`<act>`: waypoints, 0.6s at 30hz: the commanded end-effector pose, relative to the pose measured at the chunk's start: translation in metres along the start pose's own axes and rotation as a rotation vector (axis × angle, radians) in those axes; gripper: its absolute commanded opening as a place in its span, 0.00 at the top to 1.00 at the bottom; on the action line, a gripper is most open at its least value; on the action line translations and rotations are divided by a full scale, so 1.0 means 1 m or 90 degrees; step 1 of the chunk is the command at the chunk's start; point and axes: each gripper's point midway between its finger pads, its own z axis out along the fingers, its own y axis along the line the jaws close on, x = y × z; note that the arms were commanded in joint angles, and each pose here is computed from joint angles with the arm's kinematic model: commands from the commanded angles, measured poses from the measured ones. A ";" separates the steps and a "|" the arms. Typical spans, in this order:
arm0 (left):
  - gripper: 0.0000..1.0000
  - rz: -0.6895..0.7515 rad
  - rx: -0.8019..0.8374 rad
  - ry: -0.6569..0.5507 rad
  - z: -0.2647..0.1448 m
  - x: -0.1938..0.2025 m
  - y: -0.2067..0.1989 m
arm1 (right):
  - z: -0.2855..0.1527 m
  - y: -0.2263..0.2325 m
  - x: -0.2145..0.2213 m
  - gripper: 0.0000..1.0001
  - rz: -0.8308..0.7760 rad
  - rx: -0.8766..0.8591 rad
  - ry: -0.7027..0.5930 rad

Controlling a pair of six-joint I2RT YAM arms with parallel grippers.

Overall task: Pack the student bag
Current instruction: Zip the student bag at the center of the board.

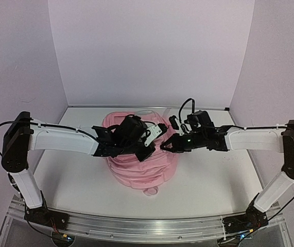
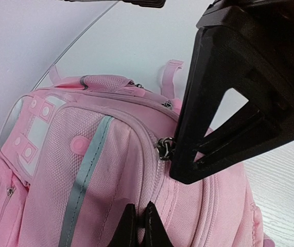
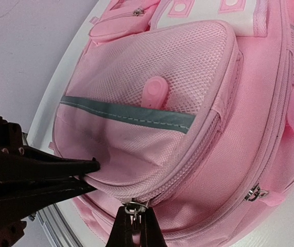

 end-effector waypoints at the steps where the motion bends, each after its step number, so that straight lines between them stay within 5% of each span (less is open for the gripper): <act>1: 1.00 -0.003 -0.045 -0.001 -0.005 0.005 0.012 | -0.030 0.009 -0.035 1.00 -0.021 -0.015 -0.073; 18: 1.00 0.012 0.045 0.060 -0.031 0.058 -0.020 | -0.044 -0.087 -0.083 1.00 -0.133 0.220 -0.039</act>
